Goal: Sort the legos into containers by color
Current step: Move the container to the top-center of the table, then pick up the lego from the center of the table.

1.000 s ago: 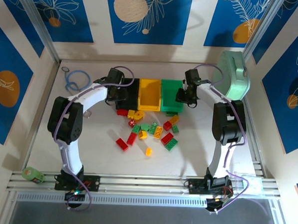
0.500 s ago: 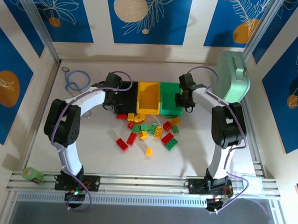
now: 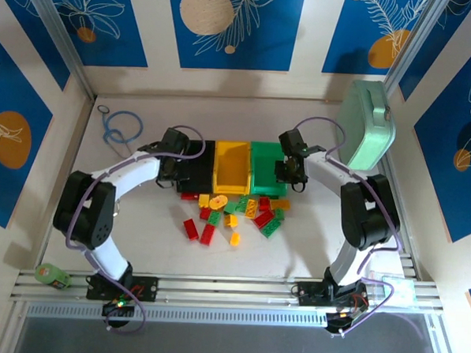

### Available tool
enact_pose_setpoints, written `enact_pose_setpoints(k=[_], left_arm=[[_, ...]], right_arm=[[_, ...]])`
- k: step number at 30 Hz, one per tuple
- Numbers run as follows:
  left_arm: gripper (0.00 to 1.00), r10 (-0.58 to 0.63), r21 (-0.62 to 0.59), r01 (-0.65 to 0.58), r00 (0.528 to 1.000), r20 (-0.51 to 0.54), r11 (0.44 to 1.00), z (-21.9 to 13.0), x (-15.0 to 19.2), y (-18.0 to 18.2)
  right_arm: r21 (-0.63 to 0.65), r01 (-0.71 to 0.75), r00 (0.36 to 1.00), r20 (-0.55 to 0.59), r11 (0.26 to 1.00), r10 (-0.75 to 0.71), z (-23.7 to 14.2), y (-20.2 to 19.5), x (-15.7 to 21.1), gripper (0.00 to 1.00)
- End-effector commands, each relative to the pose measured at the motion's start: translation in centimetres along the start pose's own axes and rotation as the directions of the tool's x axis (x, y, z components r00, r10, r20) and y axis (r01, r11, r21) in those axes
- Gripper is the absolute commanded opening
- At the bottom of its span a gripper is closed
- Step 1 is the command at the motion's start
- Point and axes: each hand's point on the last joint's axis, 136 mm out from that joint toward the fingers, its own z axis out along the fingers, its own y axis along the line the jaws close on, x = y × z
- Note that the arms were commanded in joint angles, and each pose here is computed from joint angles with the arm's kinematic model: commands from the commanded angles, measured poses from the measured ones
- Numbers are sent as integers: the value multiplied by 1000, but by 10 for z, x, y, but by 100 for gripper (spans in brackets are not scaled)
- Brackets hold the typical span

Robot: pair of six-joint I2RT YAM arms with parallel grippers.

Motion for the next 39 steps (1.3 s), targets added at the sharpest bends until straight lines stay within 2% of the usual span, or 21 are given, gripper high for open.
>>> enact_pose_setpoints(k=[1, 8, 12, 15, 16, 19, 24, 30, 37, 39], left_arm=[[13, -4, 41, 3, 1000, 12, 999, 8, -27, -16], [15, 16, 30, -16, 1000, -14, 999, 28, -49, -27], [33, 13, 41, -13, 1000, -7, 999, 24, -55, -31], [60, 4, 57, -5, 1000, 17, 998, 13, -56, -32], [65, 0, 60, -1, 1000, 25, 998, 8, -55, -31], [72, -12, 56, 9, 999, 48, 998, -8, -53, -26], [77, -19, 59, 14, 995, 94, 998, -46, -46, -17], [78, -48, 117, 30, 987, 155, 993, -85, -14, -8], [79, -75, 204, 53, 992, 102, 977, -84, 48, 0], [81, -75, 228, 53, 993, 90, 972, -80, 60, -1]], right_arm=[[-51, -9, 1000, -27, 999, 7, 6, 9, -18, 7], [-31, 0, 998, -61, 1000, -2, 27, 3, -41, 9], [-23, 9, 998, -54, 1000, -10, 23, 3, -50, 17], [-26, 19, 999, -35, 999, -19, 11, 6, -52, 32], [-29, 19, 999, -27, 999, -20, 6, 7, -52, 43], [-30, 14, 1000, -8, 999, -14, -8, 8, -52, 59], [-34, 0, 999, 35, 999, 1, -38, 6, -50, 66], [-154, 0, 993, 113, 988, 18, -92, 21, -32, 73], [-300, 30, 987, 158, 953, 19, -138, 42, 39, 74], [-331, 23, 986, 161, 944, 33, -145, 42, 60, 79]])
